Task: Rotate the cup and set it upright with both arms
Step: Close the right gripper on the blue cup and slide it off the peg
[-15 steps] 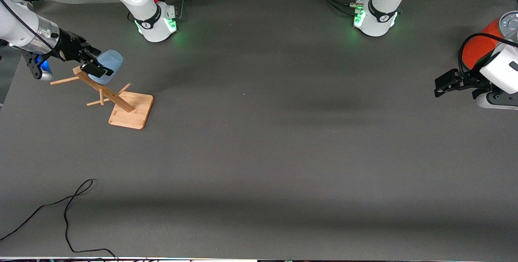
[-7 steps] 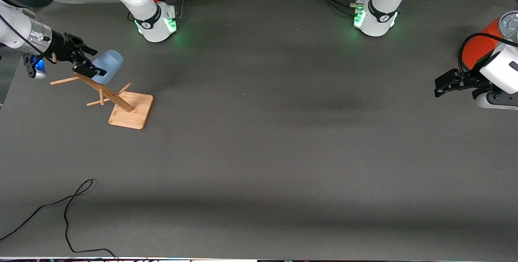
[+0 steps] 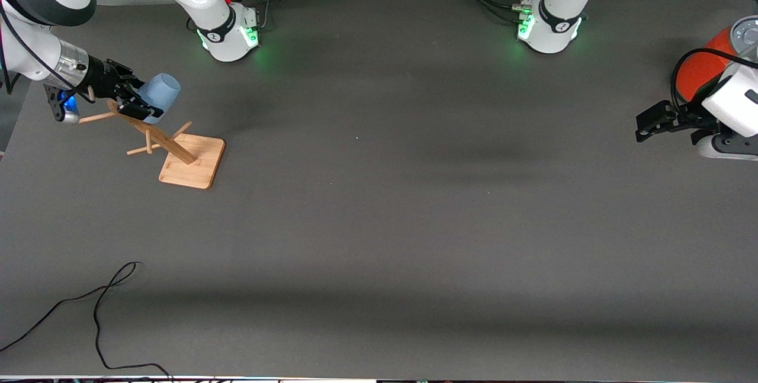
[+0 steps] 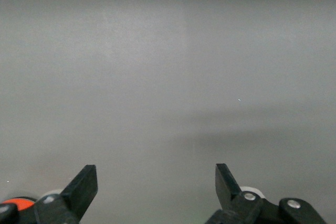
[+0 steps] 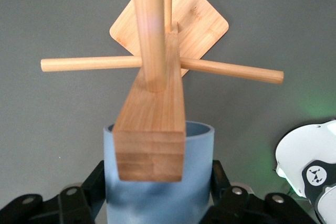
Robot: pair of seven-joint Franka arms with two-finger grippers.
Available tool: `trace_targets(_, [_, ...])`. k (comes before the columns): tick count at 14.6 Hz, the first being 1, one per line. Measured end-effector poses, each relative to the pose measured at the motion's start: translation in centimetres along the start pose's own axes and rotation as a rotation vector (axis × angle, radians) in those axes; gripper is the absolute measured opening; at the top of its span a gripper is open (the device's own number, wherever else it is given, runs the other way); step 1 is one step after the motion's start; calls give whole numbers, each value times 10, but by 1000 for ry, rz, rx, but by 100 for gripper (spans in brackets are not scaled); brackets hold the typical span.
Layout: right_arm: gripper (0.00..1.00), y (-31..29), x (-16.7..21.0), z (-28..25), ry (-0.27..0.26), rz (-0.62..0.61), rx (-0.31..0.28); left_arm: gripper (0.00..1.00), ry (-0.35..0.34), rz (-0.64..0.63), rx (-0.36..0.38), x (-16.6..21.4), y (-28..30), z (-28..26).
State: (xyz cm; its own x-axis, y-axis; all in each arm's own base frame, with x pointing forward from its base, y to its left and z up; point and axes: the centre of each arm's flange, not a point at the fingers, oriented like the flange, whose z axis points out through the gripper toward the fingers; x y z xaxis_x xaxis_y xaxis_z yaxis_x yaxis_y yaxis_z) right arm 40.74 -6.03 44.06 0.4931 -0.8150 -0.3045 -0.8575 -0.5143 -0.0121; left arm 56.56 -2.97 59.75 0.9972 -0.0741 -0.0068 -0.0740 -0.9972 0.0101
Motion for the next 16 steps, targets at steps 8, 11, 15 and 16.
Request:
trace_targets(8, [80,-4,-5,-6,-48,9,33,100,0,0,0,0,0,0])
trace_targets(11, [80,-7,-15,-26,-98,5,61,100,0,0,0,0,0,0])
trace_targets(15, [80,-15,-36,-45,-127,69,91,100,0,0,0,0,0,0])
trace_targets(16, [80,-23,-49,-48,-132,80,100,100,0,0,0,0,0,0])
